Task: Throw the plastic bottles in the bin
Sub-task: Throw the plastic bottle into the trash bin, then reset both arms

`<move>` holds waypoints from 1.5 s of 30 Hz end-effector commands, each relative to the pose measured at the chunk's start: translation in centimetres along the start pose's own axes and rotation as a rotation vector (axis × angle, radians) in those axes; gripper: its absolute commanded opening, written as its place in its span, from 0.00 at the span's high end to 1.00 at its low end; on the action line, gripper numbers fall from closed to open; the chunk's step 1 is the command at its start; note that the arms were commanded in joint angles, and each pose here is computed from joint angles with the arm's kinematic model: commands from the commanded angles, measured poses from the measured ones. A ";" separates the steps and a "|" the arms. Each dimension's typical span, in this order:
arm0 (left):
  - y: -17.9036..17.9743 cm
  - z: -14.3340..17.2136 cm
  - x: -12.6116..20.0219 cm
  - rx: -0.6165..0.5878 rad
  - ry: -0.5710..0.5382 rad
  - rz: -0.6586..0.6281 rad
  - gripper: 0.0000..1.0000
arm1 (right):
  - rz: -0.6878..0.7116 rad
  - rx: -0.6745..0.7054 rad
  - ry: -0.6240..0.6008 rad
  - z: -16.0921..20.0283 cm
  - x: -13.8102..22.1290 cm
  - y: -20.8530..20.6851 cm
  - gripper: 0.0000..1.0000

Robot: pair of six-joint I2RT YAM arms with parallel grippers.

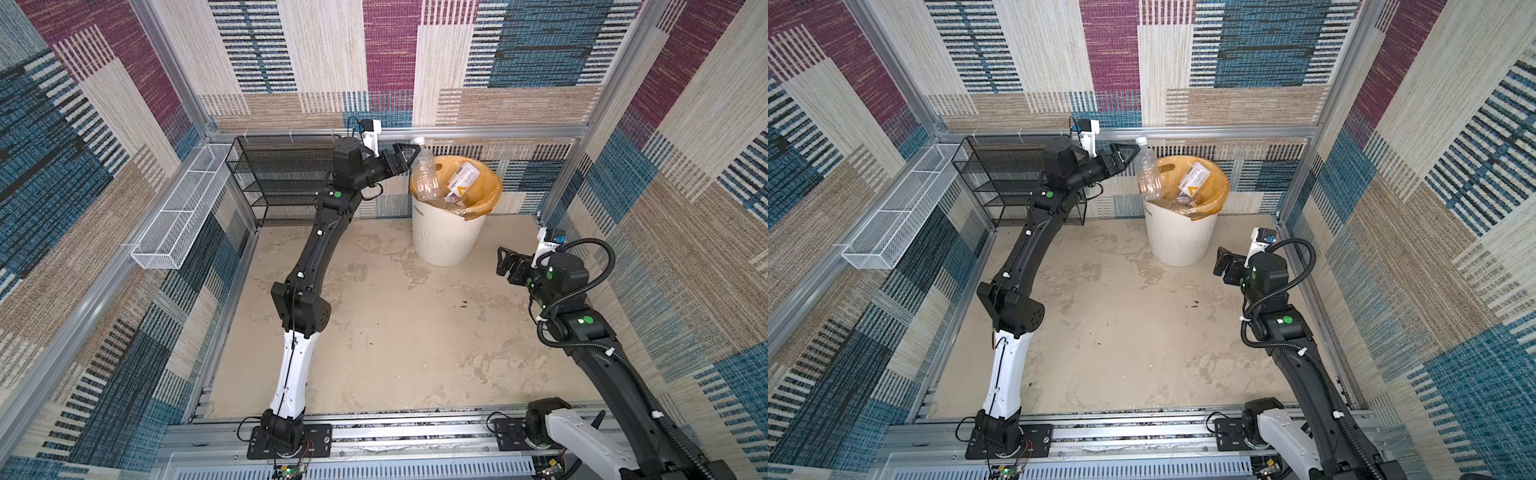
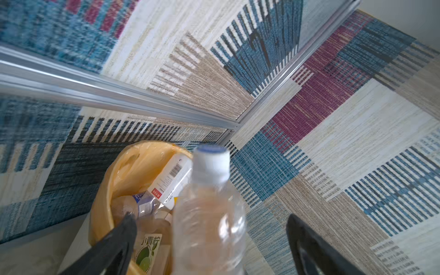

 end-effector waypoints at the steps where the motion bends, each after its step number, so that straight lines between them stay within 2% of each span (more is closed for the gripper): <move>1: -2.5 -2.2 1.8 0.005 -0.076 0.050 0.01 | -0.019 -0.008 -0.014 -0.5 0.2 0.4 0.02; 6: -2.9 -3.5 4.8 -0.081 -0.060 -0.005 0.01 | -0.025 -0.012 -0.019 -0.7 0.3 0.6 0.02; 9: -0.5 -3.7 7.8 -0.066 -0.051 -0.103 0.01 | -0.032 -0.018 -0.013 -0.3 -0.1 0.6 0.02; 12: 3.1 -2.8 12.4 0.000 -0.090 -0.186 0.01 | -0.027 -0.016 -0.001 -0.1 -0.2 0.5 0.02; 14: 4.7 -1.6 16.1 -0.003 -0.114 -0.250 0.01 | -0.019 -0.011 -0.004 0.0 -0.3 0.3 0.02; 16: 6.0 0.4 19.8 -0.088 -0.097 -0.370 0.01 | -0.002 0.004 -0.007 0.0 -0.4 0.1 0.02; 19: 9.0 5.6 25.2 -0.238 0.023 -0.675 0.01 | 0.054 0.047 -0.017 1.1 -1.4 -1.4 0.01; 21: 11.2 9.1 28.5 -0.286 0.080 -0.846 0.01 | 0.094 0.067 -0.059 1.9 -2.0 -2.7 0.01; 22: 12.3 10.8 30.3 -0.305 0.086 -0.935 0.01 | 0.118 0.073 -0.097 2.2 -2.1 -3.5 0.01; 27: 15.5 17.1 36.6 -0.404 0.034 -1.190 0.01 | 0.163 0.097 -0.320 3.7 -1.4 -6.6 0.01; 29: 16.3 18.9 37.9 -0.411 0.028 -1.247 0.01 | 0.194 0.078 -0.378 4.3 -1.0 -7.8 0.01; 32: 17.6 20.7 38.9 -0.415 0.015 -1.298 0.01 | 0.247 0.076 -0.380 5.7 -1.4 -9.4 0.01; 37: 17.9 20.7 38.5 -0.484 0.044 -1.284 0.01 | 0.286 0.105 -0.375 7.6 -2.5 -11.0 0.01; 40: 17.9 20.9 38.6 -0.467 0.073 -1.290 0.00 | 0.292 0.135 -0.405 8.0 -2.8 -11.5 0.01; 43: 18.1 22.3 38.7 -0.452 0.138 -1.285 0.01 | 0.279 0.132 -0.429 8.5 -3.4 -11.8 0.01; 45: 18.5 23.4 39.0 -0.459 0.151 -1.290 0.00 | 0.243 0.176 -0.430 8.4 -4.1 -11.1 0.01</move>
Point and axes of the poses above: each gripper's point midway between its finger pads, its own x axis back along the fingers, its own y axis along the line the jaws close on, z = x × y, the point moved 2 cm from there along x, back along the fingers, and after that the axes turned 10 degrees about -x, right-handed, at the moved point
